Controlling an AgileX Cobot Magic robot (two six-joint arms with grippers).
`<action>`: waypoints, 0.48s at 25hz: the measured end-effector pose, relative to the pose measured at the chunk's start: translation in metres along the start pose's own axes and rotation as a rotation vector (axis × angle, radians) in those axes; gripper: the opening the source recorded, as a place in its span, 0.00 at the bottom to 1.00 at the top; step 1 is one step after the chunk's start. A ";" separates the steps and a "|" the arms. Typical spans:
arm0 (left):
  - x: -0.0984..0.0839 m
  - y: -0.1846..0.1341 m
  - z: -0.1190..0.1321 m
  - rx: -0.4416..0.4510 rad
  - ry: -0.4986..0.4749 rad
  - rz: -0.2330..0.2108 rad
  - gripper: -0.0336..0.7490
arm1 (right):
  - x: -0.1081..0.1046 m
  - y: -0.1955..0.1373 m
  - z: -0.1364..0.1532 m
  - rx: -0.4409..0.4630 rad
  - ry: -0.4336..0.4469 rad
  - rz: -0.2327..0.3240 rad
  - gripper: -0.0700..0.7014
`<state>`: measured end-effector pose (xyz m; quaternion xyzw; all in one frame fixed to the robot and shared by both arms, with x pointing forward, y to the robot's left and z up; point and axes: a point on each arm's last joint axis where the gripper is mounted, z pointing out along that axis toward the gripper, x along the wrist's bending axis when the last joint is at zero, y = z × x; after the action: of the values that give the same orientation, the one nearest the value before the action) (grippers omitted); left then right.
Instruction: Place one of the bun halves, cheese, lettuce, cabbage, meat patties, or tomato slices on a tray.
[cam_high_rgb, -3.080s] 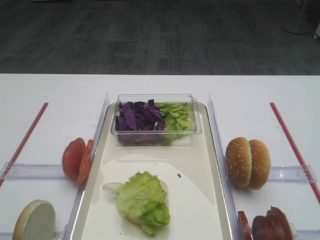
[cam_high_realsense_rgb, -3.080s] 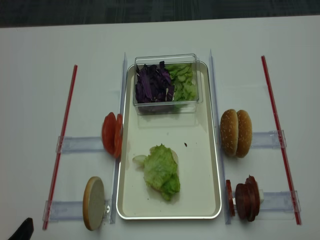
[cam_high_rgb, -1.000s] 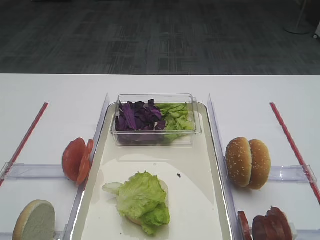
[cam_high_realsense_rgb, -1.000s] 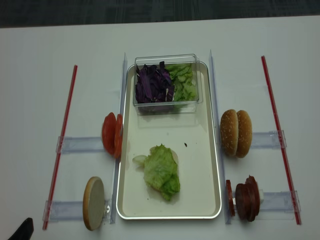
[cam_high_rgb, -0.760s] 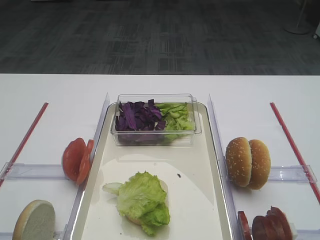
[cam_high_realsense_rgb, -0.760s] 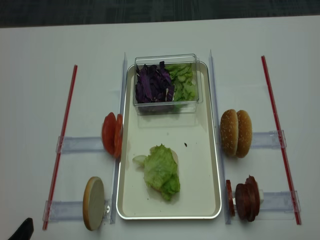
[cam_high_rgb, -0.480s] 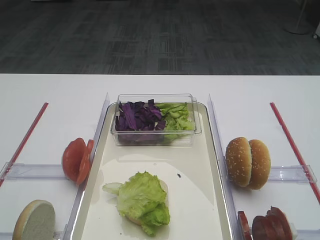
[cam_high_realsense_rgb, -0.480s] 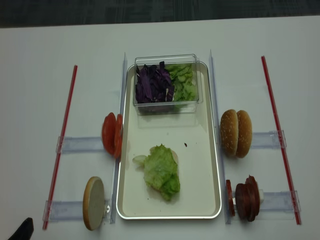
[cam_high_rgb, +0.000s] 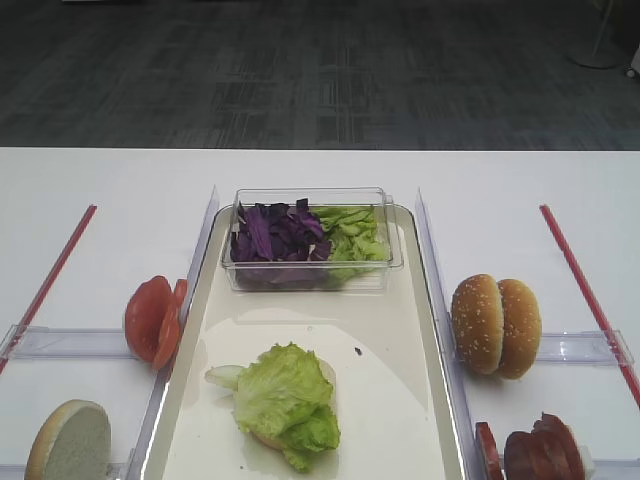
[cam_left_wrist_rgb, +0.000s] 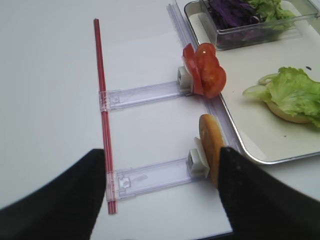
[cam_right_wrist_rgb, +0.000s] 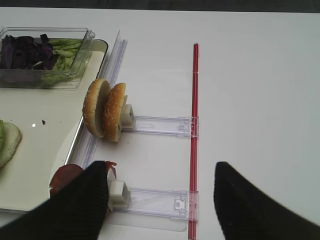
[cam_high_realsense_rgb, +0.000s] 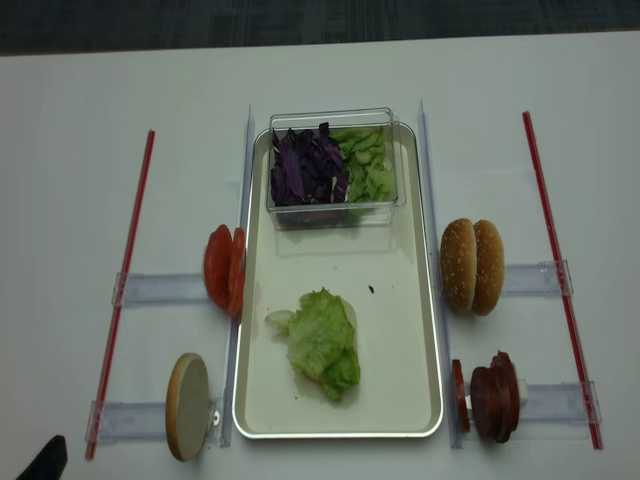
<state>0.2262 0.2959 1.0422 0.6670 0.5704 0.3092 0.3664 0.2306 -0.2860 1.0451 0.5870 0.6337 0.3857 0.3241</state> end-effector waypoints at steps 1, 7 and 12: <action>0.000 0.000 0.000 0.000 0.000 0.000 0.63 | 0.000 0.000 0.000 0.000 0.000 -0.002 0.72; 0.000 0.000 0.000 0.000 0.000 0.000 0.63 | 0.000 0.000 0.000 0.000 0.000 -0.002 0.72; 0.000 0.000 0.000 0.000 0.000 0.000 0.63 | 0.000 0.000 0.000 0.000 0.000 -0.002 0.72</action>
<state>0.2262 0.2959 1.0422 0.6670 0.5704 0.3092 0.3664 0.2306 -0.2860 1.0451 0.5864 0.6342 0.3854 0.3245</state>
